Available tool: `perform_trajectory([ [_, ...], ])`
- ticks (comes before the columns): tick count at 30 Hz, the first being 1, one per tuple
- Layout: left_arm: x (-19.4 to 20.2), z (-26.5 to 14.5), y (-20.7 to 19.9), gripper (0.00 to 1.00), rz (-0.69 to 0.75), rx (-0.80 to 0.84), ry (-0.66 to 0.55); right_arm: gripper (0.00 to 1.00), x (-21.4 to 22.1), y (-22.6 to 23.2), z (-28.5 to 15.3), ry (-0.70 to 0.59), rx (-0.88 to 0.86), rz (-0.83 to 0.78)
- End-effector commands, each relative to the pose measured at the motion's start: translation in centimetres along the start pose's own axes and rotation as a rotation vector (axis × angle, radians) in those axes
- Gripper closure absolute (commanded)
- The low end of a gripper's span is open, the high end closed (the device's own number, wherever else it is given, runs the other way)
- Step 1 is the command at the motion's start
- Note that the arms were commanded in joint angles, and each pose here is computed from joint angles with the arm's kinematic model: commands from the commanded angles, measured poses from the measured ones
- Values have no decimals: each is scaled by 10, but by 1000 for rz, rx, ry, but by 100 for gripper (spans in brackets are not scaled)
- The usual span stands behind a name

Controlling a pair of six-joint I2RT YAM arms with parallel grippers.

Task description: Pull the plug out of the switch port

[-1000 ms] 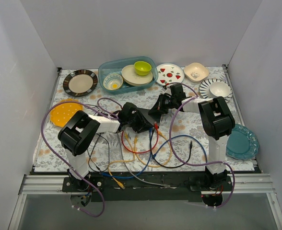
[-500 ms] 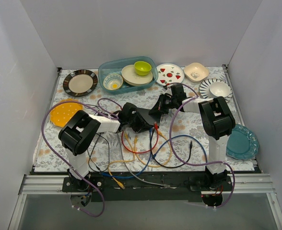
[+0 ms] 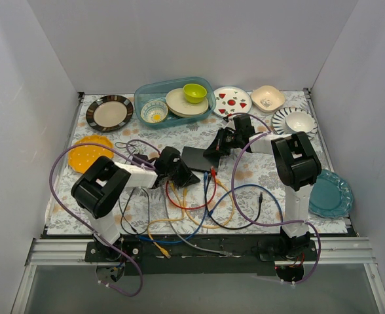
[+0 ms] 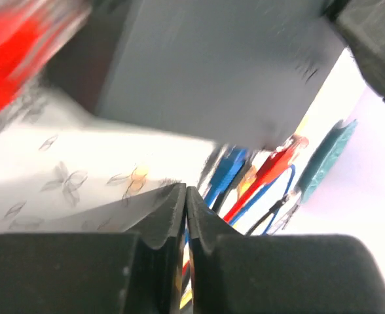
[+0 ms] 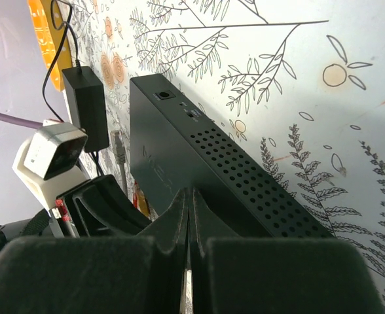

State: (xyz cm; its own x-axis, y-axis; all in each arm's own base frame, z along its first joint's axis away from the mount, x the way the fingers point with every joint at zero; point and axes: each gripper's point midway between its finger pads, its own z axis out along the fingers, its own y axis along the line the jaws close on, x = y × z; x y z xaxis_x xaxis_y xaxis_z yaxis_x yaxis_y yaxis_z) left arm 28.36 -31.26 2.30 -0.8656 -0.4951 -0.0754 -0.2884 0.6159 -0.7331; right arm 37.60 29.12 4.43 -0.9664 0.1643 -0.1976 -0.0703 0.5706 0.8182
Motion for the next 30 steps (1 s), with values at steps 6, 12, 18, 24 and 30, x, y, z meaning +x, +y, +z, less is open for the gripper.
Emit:
perform_trajectory([
  [6,9,-44,50,100,34,-178,-34,99,18,-57,4,23,170,56],
  [12,4,-61,29,72,102,-53,-85,99,15,-55,3,14,170,48],
  [18,-7,-40,-23,46,117,117,-68,99,15,-53,0,9,172,46],
  [24,-13,-7,-28,50,117,95,-25,99,17,-55,0,14,176,42],
  [30,-15,11,-18,55,92,59,-14,99,18,-56,1,20,173,51],
])
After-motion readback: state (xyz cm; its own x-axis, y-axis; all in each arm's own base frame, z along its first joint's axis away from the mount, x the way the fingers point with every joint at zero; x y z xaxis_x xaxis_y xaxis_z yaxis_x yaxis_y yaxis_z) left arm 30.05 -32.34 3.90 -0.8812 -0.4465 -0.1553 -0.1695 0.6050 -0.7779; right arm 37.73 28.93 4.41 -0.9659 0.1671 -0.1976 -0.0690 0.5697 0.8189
